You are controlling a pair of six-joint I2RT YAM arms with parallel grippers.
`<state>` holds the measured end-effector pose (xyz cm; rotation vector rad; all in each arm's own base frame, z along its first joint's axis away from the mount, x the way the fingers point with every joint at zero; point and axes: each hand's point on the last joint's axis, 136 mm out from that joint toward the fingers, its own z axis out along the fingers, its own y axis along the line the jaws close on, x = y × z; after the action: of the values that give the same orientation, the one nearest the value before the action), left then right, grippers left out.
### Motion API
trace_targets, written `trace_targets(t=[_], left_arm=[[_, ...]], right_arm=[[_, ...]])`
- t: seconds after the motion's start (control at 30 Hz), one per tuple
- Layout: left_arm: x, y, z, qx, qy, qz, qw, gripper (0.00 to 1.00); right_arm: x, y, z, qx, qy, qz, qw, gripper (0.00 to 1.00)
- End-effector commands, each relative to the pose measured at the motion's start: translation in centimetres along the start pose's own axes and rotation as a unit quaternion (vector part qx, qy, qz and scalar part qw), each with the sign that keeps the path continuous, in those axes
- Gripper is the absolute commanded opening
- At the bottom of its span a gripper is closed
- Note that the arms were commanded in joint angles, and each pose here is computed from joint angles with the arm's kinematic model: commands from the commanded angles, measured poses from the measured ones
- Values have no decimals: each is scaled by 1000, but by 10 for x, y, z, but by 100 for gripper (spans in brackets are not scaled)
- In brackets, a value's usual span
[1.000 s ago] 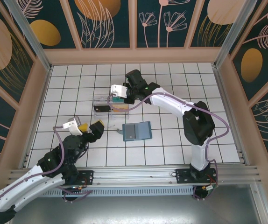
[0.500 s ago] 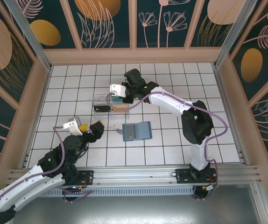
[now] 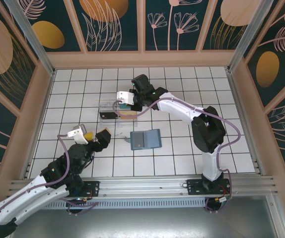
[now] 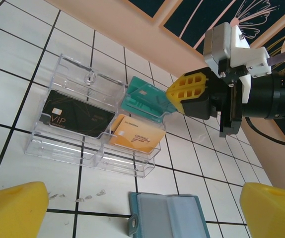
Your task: Take the credit cards out of the card holder
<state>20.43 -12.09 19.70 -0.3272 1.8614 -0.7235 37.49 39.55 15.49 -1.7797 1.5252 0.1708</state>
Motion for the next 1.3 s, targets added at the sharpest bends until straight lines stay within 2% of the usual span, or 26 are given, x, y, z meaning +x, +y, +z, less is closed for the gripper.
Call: trace_targets(t=[0.0, 0.37, 0.5, 0.6, 0.67, 0.77, 0.93, 1.07, 1.17, 1.27], left_arm=[[0, 7, 0, -13, -7, 1, 1000, 99], [-1, 9, -1, -15, -10, 0, 1000, 99], [1, 9, 0, -14, -6, 2, 1000, 99], [3, 8, 1, -12, -1, 3, 1000, 99], [7, 6, 3, -8, 5, 2, 1000, 99], [14, 0, 9, 1, 19, 1, 1000, 99], [30, -13, 22, 10, 56, 13, 998, 98], [46, -26, 35, 23, 91, 5, 996, 97], [59, -31, 45, 17, 116, -1, 993, 96], [74, -39, 56, 18, 145, -4, 989, 91]], right_arm=[[1, -2, 5, 10, 4, 0, 1000, 32], [0, -19, 10, 47, 9, 17, 999, 36], [-14, -34, -8, 80, -17, 67, 994, 39], [-24, -43, -28, 104, -46, 148, 982, 40], [-25, -46, -42, 117, -63, 220, 966, 42], [-16, -41, -60, 110, -81, 348, 928, 43], [19, -3, -78, 106, -87, 504, 853, 47], [53, 38, -82, 98, -74, 579, 806, 47], [76, 66, -81, 90, -48, 610, 786, 46], [104, 91, -80, 102, -16, 640, 762, 45]])
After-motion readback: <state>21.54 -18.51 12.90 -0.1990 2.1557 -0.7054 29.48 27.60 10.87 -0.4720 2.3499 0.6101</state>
